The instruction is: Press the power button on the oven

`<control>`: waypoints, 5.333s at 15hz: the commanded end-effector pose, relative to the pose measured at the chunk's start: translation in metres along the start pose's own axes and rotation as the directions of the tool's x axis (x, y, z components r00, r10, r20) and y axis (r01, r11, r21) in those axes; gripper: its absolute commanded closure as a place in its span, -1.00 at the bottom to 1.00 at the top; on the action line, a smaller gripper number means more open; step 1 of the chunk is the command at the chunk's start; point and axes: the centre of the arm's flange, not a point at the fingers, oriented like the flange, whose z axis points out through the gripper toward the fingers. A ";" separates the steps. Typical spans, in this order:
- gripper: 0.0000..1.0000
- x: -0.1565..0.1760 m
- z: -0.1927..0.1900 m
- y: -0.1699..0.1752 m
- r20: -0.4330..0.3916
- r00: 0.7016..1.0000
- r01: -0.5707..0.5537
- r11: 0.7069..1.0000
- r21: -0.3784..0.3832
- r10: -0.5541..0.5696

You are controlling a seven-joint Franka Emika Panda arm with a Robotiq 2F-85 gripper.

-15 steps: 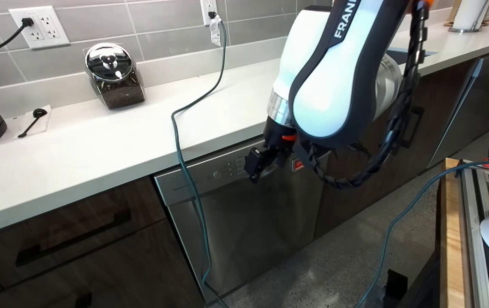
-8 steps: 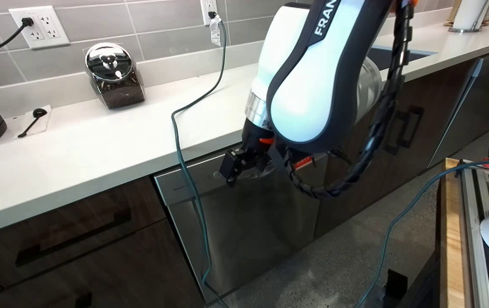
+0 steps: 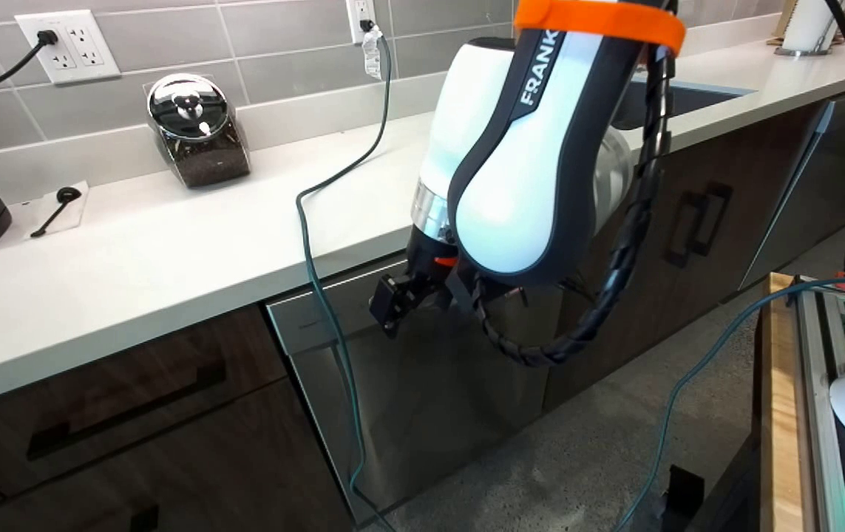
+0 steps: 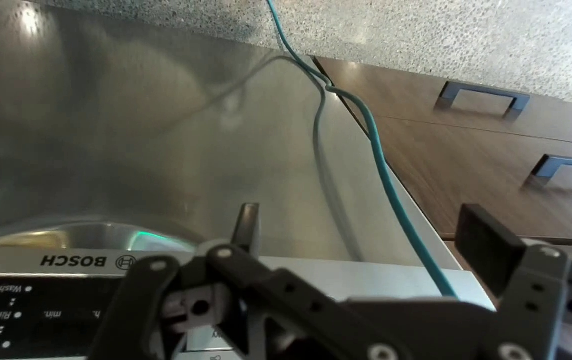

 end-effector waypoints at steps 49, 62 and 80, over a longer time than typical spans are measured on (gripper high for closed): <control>1.00 0.038 0.049 0.030 -0.118 0.992 -0.060 0.997 -0.058 0.053; 1.00 0.039 0.054 0.033 -0.119 0.992 -0.060 0.996 -0.067 0.052; 1.00 0.046 0.054 0.035 -0.164 0.984 -0.077 0.994 -0.080 0.063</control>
